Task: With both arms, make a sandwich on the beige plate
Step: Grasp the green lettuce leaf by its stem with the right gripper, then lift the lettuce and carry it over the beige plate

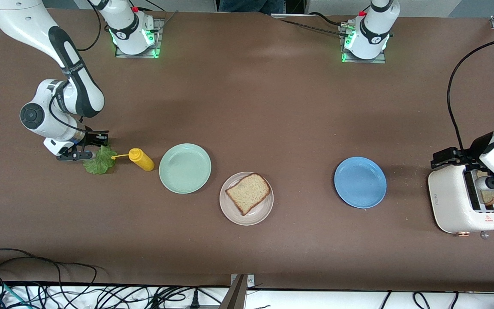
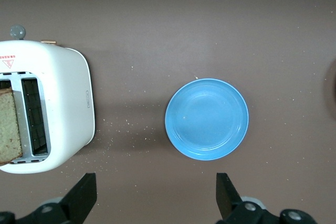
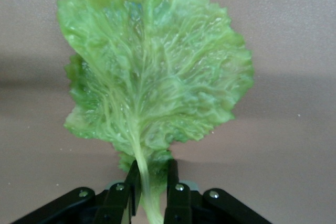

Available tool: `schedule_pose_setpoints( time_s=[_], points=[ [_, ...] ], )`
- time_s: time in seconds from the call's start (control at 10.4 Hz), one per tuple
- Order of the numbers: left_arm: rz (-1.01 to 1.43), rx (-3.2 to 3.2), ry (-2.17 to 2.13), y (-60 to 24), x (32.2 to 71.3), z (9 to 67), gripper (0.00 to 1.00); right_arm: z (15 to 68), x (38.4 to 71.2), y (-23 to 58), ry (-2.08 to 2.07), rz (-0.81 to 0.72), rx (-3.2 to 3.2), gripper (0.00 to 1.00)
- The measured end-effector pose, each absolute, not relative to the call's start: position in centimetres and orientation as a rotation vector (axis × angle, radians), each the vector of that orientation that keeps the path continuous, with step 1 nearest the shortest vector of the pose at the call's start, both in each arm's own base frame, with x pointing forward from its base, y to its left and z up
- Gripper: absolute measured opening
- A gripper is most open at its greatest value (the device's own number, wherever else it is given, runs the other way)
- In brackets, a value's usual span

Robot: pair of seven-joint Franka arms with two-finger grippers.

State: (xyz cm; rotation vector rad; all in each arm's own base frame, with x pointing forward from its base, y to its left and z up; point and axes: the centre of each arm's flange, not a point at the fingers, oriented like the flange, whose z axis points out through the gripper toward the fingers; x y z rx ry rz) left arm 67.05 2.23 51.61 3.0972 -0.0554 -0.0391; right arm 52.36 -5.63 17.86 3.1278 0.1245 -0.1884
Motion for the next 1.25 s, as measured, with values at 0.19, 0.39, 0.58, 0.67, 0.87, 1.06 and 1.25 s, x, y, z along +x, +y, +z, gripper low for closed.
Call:
schedule_pose_setpoints(
  time_s=[0.19,0.39,0.58,0.67,0.87,1.06,1.25],
  points=[
    [-0.050,3.096,-0.051,2.4,67.0,51.3,1.00,18.3,53.2,-4.3,0.129,-0.161,3.133,0.13],
    [-0.055,3.096,-0.050,2.4,67.0,51.1,1.00,20.4,55.4,-3.0,0.139,-0.166,3.141,0.08],
    [-0.057,3.096,-0.050,2.4,67.0,51.0,1.00,25.3,58.9,-2.8,0.146,-0.282,3.147,0.08],
    [-0.060,3.096,-0.050,2.4,67.0,50.9,1.00,28.8,60.5,-2.7,0.152,-0.339,3.148,0.08],
    [-0.062,3.096,-0.049,2.4,67.0,50.8,1.00,36.6,62.7,-2.3,0.168,-0.417,3.148,0.08],
    [-0.064,3.096,-0.049,2.4,67.0,50.7,1.00,42.9,63.5,-1.3,0.176,-0.460,3.142,0.08],
    [-0.065,3.097,-0.049,2.4,67.0,50.6,1.00,46.6,63.7,1.6,0.119,-0.464,3.130,0.08]
  ],
)
